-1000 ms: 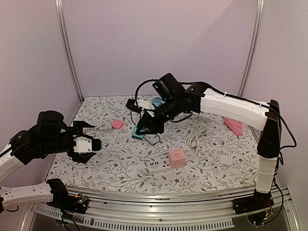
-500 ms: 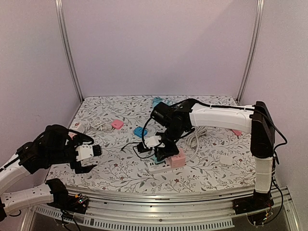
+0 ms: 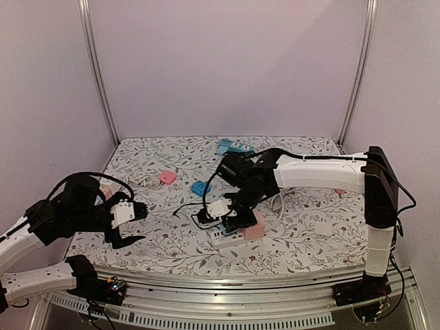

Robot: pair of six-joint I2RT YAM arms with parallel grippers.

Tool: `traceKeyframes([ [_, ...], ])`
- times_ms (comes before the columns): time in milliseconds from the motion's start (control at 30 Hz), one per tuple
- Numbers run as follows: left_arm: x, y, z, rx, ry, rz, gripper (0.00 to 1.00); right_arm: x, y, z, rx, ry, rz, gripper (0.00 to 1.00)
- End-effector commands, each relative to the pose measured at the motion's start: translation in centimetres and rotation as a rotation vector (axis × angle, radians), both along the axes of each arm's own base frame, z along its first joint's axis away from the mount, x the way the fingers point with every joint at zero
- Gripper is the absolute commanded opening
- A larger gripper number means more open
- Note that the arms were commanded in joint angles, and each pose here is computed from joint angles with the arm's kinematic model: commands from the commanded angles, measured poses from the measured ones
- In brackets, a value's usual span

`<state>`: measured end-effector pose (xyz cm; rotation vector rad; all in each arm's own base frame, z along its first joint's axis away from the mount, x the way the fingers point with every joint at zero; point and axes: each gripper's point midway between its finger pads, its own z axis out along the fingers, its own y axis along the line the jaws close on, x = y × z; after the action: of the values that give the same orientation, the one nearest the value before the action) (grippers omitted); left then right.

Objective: Insert the plug
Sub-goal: Insert the plug into the socket.

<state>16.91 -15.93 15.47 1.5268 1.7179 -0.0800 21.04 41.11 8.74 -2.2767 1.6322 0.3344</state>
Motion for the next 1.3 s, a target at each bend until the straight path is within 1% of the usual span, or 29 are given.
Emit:
traceKeyframes([
  [0, -1.2, -3.7, 3.2, -0.197, 0.091, -0.089, 0.89, 0.0, -0.3, 1.2, 0.024, -0.031, -0.031, 0.00],
  [67, -1.5, -5.3, 3.6, -0.259, 0.140, -0.118, 0.85, -0.1, 0.0, 2.1, 0.063, -0.043, -0.032, 0.00],
  [167, -1.3, -8.0, 3.4, -0.316, 0.184, -0.147, 0.83, -0.1, 0.1, 2.7, 0.084, -0.050, -0.027, 0.00],
  [300, -1.0, -10.7, 2.3, -0.315, 0.157, -0.197, 0.83, -0.1, -0.4, 2.2, 0.073, -0.055, -0.036, 0.00],
  [400, -0.4, -11.8, 1.5, -0.326, 0.129, -0.207, 0.82, -0.5, -0.8, 1.7, 0.061, -0.048, -0.034, 0.00],
  [567, 0.1, -11.9, 0.2, -0.328, 0.128, -0.174, 0.80, -1.0, -2.3, 0.5, 0.001, -0.060, -0.031, 0.00],
  [733, 0.1, -11.9, -0.5, -0.342, 0.138, -0.168, 0.80, -1.0, -2.4, -0.2, -0.003, -0.054, -0.044, 0.00],
  [1033, 0.0, -11.6, -0.4, -0.369, 0.136, -0.151, 0.78, -1.9, -2.4, -1.9, -0.006, 0.026, -0.100, 0.00],
  [1267, -0.2, -11.7, -0.6, -0.379, 0.155, -0.150, 0.77, -1.9, -3.4, -5.0, -0.068, 0.065, -0.161, 0.00],
])
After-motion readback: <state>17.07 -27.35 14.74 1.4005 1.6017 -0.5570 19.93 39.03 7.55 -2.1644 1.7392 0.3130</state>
